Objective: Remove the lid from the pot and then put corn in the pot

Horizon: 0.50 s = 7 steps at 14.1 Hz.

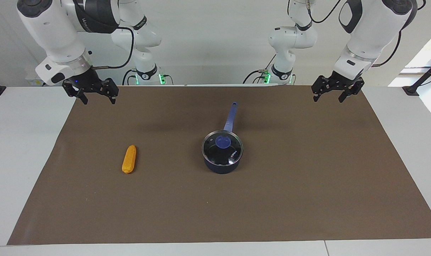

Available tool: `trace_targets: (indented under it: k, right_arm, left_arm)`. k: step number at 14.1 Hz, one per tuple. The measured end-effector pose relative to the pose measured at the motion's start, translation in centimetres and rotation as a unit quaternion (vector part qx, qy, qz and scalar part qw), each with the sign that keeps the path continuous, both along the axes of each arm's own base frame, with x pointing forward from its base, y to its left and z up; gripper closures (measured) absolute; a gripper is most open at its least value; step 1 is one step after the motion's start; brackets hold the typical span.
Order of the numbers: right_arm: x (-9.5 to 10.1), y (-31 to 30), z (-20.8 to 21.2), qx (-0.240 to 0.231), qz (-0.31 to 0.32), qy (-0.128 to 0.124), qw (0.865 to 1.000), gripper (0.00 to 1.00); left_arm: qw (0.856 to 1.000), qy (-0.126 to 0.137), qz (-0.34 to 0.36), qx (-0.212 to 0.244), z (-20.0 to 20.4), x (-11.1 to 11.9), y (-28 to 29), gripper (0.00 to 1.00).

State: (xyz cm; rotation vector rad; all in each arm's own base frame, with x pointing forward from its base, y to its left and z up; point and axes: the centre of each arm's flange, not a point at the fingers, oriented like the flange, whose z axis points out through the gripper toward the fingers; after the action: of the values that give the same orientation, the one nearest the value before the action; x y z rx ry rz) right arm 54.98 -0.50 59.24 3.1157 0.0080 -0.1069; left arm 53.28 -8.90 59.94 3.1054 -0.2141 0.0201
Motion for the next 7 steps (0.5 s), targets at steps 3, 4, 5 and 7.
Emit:
trace_targets:
  k: [3, 4, 5, 7]
  right_arm:
    - [0.5, 0.0, -0.2, 0.000, 0.001, -0.021, 1.000, 0.00]
    - [0.7, 0.2, -0.7, 0.000, 0.003, -0.033, 0.999, 0.00]
    - [0.8, 0.5, -1.7, 0.001, 0.006, -0.046, 0.999, 0.00]
    - [0.9, 2.0, -5.0, 0.003, 0.020, -0.076, 0.997, 0.00]
  left_arm:
    - [1.000, -0.005, -0.018, -0.013, -1.1, 0.7, -5.0, 0.00]
    - [1.000, 0.002, -0.018, -0.025, -1.9, 1.3, -7.6, 0.00]
    - [0.999, 0.008, -0.011, -0.031, -2.7, 2.2, -10.4, 0.00]
    - [0.999, 0.016, 0.003, -0.036, -4.9, 4.2, -16.5, 0.00]
